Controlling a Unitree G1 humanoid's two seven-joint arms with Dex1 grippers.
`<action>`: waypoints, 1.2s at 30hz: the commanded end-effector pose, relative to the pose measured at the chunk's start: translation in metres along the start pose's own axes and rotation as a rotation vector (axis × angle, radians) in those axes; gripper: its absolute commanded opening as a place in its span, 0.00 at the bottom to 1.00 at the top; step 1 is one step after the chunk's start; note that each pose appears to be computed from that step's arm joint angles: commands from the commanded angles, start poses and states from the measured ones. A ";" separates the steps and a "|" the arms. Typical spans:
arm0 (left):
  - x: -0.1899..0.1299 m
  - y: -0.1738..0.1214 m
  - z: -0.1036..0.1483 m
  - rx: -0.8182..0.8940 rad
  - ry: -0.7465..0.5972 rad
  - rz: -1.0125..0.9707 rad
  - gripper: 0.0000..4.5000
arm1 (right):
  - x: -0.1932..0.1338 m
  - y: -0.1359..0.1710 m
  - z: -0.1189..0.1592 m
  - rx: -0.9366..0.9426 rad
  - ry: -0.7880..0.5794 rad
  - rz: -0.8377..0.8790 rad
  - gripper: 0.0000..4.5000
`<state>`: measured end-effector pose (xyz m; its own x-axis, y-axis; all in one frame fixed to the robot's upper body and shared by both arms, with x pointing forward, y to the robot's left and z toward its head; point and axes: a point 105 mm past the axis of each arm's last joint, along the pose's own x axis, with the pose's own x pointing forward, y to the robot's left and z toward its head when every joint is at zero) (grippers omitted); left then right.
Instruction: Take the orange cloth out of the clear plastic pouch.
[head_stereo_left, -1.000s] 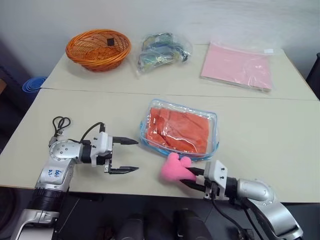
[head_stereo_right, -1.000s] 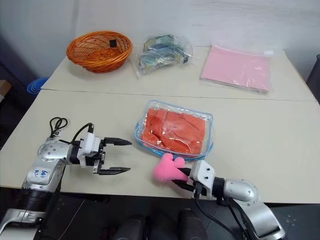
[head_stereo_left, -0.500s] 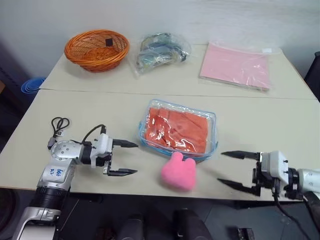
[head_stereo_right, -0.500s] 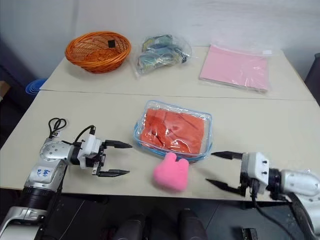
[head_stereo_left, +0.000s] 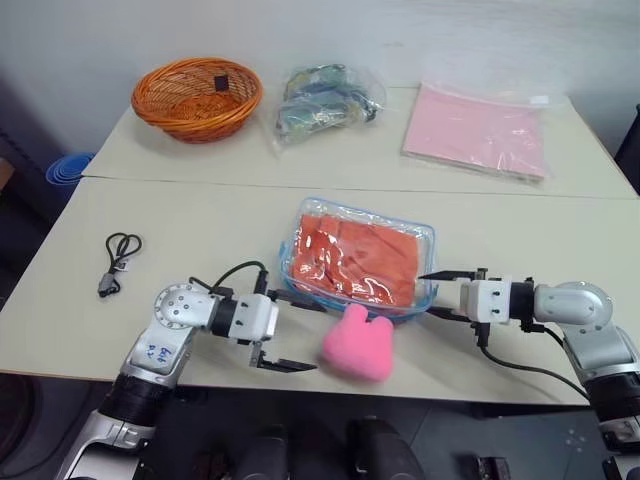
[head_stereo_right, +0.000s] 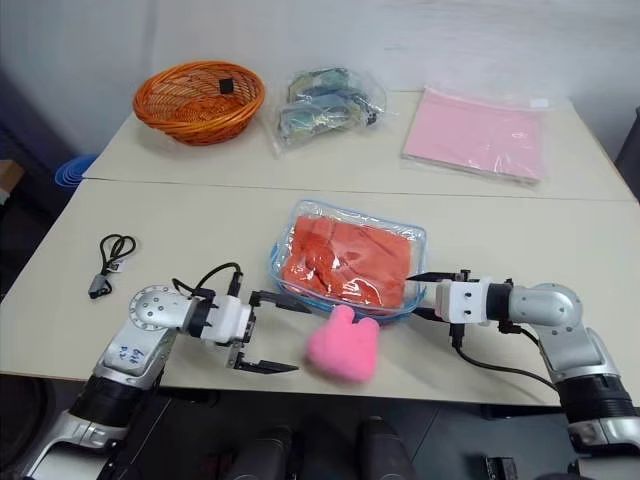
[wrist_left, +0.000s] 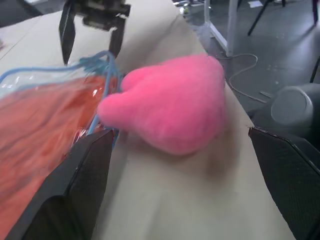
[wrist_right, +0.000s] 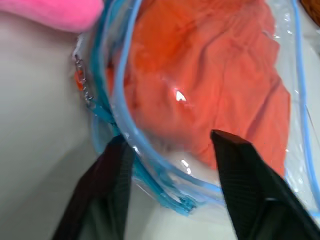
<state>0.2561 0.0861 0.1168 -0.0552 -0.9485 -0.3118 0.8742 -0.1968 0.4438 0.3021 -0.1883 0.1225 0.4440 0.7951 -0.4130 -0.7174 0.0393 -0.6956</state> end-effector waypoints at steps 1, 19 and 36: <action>0.016 0.005 0.003 0.079 -0.008 -0.027 1.00 | 0.001 -0.006 0.004 -0.028 -0.027 -0.012 0.27; 0.061 0.010 -0.003 0.174 -0.045 -0.164 0.46 | -0.010 -0.007 -0.005 0.013 -0.009 -0.030 0.00; -0.061 0.024 -0.021 -0.175 0.077 0.113 0.02 | -0.025 -0.001 -0.013 0.044 0.012 -0.030 0.00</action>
<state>0.2880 0.1289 0.1207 0.0319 -0.9342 -0.3554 0.9368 -0.0960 0.3363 0.3002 -0.2050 0.1153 0.4426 0.7957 -0.4135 -0.7512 0.0772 -0.6555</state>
